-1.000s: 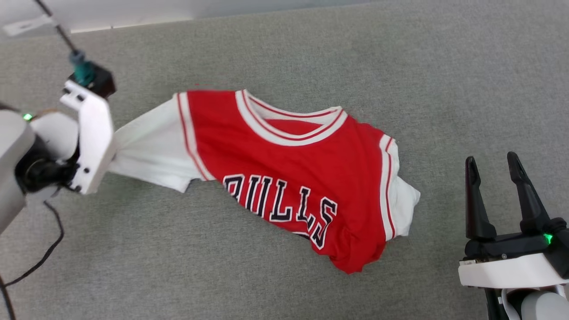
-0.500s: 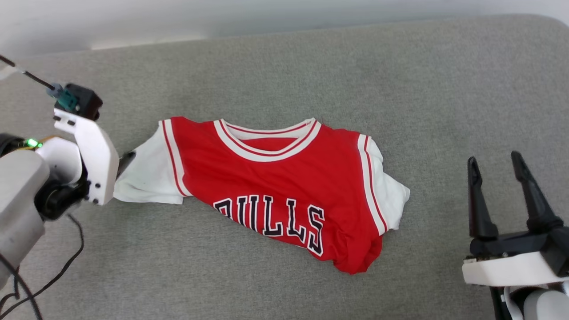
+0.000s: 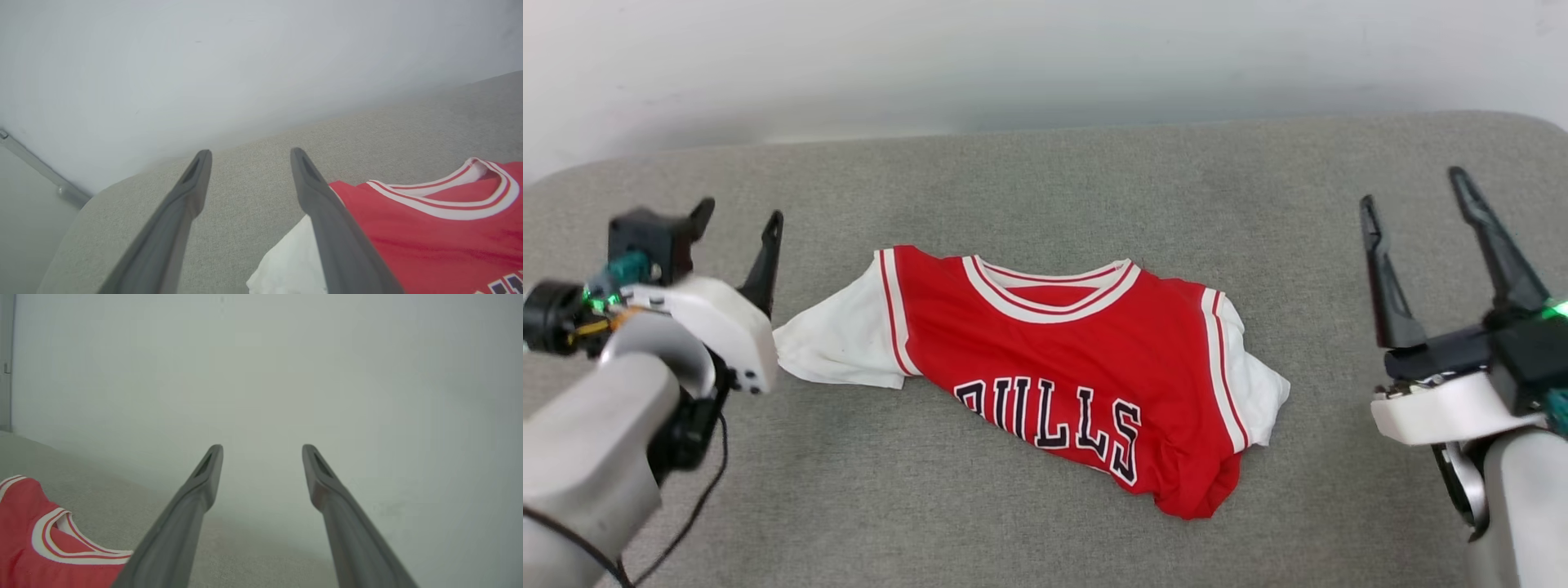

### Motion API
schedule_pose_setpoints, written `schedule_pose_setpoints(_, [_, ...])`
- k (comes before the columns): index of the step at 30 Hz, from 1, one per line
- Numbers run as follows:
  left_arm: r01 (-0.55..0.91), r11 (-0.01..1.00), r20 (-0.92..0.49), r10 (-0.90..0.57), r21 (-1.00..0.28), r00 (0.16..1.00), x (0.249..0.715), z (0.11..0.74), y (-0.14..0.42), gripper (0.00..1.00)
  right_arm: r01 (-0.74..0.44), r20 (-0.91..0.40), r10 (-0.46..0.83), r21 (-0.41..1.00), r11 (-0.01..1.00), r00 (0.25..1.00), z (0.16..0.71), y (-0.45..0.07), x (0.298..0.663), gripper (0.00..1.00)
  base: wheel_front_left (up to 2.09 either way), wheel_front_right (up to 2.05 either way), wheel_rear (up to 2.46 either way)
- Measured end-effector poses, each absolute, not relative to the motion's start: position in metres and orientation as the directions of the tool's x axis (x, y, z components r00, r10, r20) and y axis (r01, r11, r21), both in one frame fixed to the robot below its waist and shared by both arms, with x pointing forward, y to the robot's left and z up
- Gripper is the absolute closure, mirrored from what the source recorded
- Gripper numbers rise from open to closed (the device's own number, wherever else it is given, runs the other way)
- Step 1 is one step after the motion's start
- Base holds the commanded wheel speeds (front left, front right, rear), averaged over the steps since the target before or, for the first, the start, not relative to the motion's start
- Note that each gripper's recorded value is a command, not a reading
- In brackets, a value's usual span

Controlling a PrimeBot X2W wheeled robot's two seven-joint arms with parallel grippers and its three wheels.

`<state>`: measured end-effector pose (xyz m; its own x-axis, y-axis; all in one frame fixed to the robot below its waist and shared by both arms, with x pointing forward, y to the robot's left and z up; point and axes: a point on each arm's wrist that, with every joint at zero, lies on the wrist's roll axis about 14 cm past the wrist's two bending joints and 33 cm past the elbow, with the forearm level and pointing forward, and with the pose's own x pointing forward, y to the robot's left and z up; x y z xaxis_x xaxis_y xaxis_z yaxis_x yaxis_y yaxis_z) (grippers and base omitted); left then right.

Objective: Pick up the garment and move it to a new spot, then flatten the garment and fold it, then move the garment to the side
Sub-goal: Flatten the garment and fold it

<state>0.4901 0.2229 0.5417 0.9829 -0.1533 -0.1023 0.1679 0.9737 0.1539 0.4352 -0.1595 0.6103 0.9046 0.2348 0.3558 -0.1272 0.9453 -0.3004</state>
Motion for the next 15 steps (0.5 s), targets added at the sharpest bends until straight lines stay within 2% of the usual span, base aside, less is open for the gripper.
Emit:
schedule_pose_setpoints(3, [0.11,0.986,-0.04,-0.105,0.127,0.994,0.478,0.552,0.222,0.0,-0.186,0.296,0.292,-0.337,0.923,0.91,0.597,-0.155,0.442,0.0,0.0,0.0,0.0])
schedule_pose_setpoints(7, [0.054,0.99,0.044,-0.06,0.128,0.997,0.457,0.561,0.218,0.0,-0.291,0.135,0.362,-0.375,0.88,0.922,0.576,-0.146,0.456,0.0,0.0,0.0,0.0])
schedule_pose_setpoints(11, [-0.01,0.994,0.098,-0.001,0.11,0.995,0.434,0.559,0.217,0.0,-0.403,-0.102,0.394,-0.367,0.838,0.913,0.544,-0.143,0.463,0.0,0.0,0.0,0.0])
schedule_pose_setpoints(15, [-0.076,0.992,0.128,0.063,0.1,0.99,0.415,0.553,0.221,0.0,-0.508,-0.329,0.41,-0.313,0.802,0.851,0.513,-0.142,0.46,0.0,0.0,0.0,0.0])
